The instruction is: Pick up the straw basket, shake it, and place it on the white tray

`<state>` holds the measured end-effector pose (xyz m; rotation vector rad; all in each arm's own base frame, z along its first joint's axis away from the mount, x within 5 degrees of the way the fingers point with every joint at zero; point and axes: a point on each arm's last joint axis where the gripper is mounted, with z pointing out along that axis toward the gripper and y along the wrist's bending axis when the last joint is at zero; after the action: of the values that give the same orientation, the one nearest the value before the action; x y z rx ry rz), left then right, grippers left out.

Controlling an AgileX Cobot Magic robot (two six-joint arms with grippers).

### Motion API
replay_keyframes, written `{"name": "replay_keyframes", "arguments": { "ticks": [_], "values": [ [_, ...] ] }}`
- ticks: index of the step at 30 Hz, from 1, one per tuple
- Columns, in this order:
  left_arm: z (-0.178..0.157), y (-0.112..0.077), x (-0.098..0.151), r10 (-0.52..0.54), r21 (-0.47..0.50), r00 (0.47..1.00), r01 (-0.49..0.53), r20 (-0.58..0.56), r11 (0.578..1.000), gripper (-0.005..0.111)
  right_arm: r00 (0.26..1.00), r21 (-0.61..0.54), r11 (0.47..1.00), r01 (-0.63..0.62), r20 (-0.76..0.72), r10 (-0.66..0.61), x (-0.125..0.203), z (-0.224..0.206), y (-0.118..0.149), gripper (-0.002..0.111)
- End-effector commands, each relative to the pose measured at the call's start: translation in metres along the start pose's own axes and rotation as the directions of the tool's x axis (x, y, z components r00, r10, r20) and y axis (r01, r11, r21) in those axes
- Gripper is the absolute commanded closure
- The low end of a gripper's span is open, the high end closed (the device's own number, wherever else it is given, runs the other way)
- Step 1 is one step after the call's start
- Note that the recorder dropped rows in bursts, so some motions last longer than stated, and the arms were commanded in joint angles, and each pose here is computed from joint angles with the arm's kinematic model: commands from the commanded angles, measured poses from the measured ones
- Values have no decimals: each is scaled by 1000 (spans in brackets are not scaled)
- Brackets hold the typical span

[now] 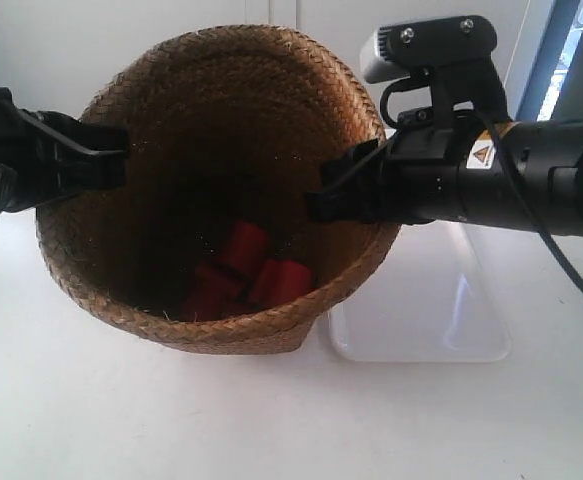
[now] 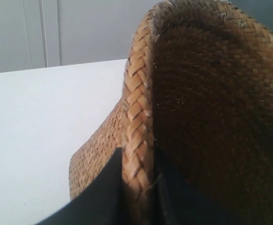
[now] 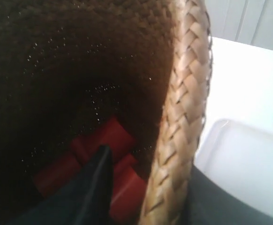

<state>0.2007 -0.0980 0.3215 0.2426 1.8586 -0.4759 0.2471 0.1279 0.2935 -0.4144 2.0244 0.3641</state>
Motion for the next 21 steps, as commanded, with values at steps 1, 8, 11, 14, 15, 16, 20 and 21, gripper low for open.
{"name": "replay_keyframes", "arguments": {
  "ticks": [1,8,11,14,15,16,20,21],
  "values": [
    [-10,-3,-7,83,8,995,-83,48,997,107,997,-11,997,74,-25,-75,5,-2,3,108],
    [-10,-6,-1,150,47,989,-150,-15,988,107,994,-16,995,101,-40,-102,6,-2,3,108],
    [-10,-6,1,156,54,987,-155,-30,986,107,996,-16,997,75,-44,-76,6,-2,3,108],
    [-9,11,0,134,-14,989,-135,-55,991,107,999,-13,999,31,-34,-31,5,-2,3,108],
    [-10,16,2,121,-25,990,-123,-78,992,107,999,-12,1000,2,-33,-3,5,-2,3,108],
    [-10,18,3,115,-26,989,-118,-94,993,107,999,-11,1000,-16,-36,16,6,-1,3,108],
    [-10,19,4,80,-26,991,-83,-106,996,107,999,-1,1000,-27,-26,27,17,1,1,108],
    [-10,19,4,80,-28,991,-83,-104,996,107,999,0,1000,-27,-26,27,18,1,1,108]
  ]
}}
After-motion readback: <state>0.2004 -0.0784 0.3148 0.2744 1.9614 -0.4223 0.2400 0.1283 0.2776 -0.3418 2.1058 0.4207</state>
